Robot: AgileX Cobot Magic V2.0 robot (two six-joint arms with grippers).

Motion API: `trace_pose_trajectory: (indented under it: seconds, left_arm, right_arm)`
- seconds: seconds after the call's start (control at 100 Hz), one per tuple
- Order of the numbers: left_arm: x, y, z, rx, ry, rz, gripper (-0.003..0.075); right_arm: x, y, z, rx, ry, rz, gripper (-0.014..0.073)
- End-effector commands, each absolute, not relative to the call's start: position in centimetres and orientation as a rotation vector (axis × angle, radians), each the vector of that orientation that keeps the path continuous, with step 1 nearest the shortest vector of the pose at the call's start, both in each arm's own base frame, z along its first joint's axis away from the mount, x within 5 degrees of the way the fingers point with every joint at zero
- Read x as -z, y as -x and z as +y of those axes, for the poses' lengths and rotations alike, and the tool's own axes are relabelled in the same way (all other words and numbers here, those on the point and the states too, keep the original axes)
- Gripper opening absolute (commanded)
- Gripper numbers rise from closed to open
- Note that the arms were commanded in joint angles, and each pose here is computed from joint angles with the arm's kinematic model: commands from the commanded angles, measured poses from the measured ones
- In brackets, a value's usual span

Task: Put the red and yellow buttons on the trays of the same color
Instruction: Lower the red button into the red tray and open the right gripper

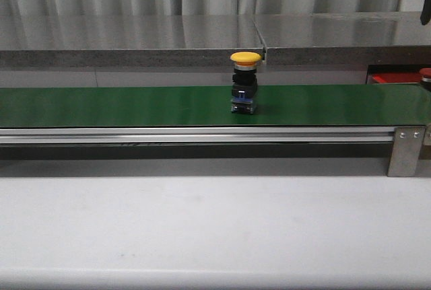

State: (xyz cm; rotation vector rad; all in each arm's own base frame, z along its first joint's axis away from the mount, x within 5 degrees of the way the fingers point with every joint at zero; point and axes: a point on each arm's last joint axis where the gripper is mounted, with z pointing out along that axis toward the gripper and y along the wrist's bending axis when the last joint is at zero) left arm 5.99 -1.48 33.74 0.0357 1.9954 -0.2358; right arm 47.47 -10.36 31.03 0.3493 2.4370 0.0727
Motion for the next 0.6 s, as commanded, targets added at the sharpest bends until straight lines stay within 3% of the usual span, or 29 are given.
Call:
trace_pose_trajectory:
  seconds: [0.0,0.31,0.59]
  left_arm:
    - [-35.1,-6.2,-1.6,0.256,-0.030,1.905,-0.0020]
    - [-35.1,-6.2,-1.6,0.256,-0.030,1.905,-0.0020]
    - [-35.1,-6.2,-1.6,0.256,-0.030,1.905,-0.0020]
  right_arm:
    - [-37.5,-45.1,-9.9,-0.047,-0.307,2.281,0.0552]
    - [-42.1,-41.3,-7.3,-0.045,-0.232,2.219,0.0552]
    - [-43.2,-38.0,-4.8,-0.043,-0.163,2.228,0.0552]
